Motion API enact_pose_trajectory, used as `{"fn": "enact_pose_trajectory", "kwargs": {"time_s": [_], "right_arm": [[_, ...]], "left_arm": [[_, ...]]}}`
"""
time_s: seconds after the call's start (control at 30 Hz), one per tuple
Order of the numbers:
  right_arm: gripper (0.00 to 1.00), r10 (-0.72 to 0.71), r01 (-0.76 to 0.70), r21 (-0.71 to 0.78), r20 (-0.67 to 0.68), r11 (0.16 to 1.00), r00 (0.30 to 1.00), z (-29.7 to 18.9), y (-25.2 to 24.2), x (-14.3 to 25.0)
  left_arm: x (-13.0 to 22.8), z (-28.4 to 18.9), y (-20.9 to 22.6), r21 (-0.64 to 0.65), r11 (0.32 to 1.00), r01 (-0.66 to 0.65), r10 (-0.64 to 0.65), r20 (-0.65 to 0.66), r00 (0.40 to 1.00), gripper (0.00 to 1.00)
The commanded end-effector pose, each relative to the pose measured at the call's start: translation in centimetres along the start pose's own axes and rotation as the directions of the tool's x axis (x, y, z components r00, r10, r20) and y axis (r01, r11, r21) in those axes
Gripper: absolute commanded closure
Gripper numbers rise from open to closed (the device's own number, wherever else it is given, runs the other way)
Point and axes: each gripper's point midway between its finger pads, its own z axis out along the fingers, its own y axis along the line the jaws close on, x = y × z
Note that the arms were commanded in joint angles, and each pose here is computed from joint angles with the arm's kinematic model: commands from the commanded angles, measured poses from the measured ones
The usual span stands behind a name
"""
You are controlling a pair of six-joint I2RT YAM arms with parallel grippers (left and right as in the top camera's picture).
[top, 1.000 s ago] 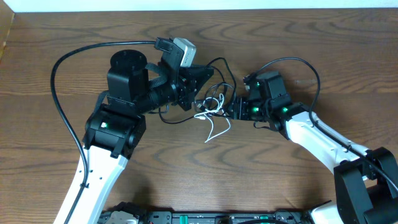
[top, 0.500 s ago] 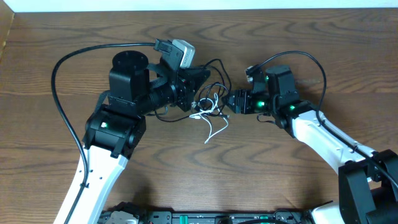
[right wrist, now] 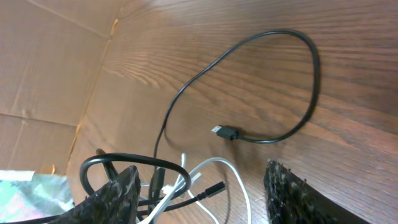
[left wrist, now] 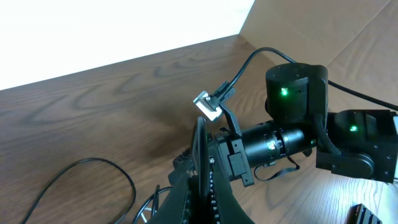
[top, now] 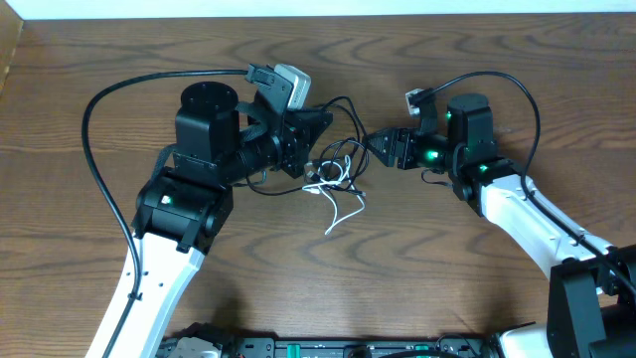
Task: Untangle cables
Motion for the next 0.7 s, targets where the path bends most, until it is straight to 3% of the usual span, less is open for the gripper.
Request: {"fn": "enact_pose_trajectory", "kwargs": {"time_s": [0.0, 0.2, 0.43, 0.6, 0.67], "right_arm": [[0.39, -0.042, 0.041, -0.096, -0.010, 0.995, 0.999, -0.5, 2.2, -0.1], [0.38, -0.113, 0.096, -0.242, -0.058, 0.966, 0.992, -0.9, 4.8, 1.0], [0.37, -0.100, 0.079, -0.240, -0.077, 0.968, 0.992, -0.9, 4.7, 1.4], [0.37, 0.022, -0.014, 0.067, -0.134, 0.998, 0.991, 0.2, -0.3, 3.9], [0.37, -0.019, 0.031, 0.080, -0.149, 0.996, 0.989, 0.4, -0.3, 4.4]], "left_arm": [[-0.4, -0.6, 0.0, -0.015, 1.000, -0.021, 0.022, 0.018, 1.000, 0.92], [-0.4, -0.6, 0.0, -0.015, 1.000, -0.025, 0.026, 0.018, 1.000, 0.92], [-0.6, -0.6, 0.0, -0.014, 0.999, -0.031, 0.031, 0.028, 0.999, 0.91], [-1.2, -0.6, -0.1, -0.012, 0.999, -0.043, 0.044, 0.049, 0.998, 0.92], [-1.2, -0.6, -0.1, -0.011, 0.999, -0.041, 0.041, 0.050, 0.998, 0.92]]}}
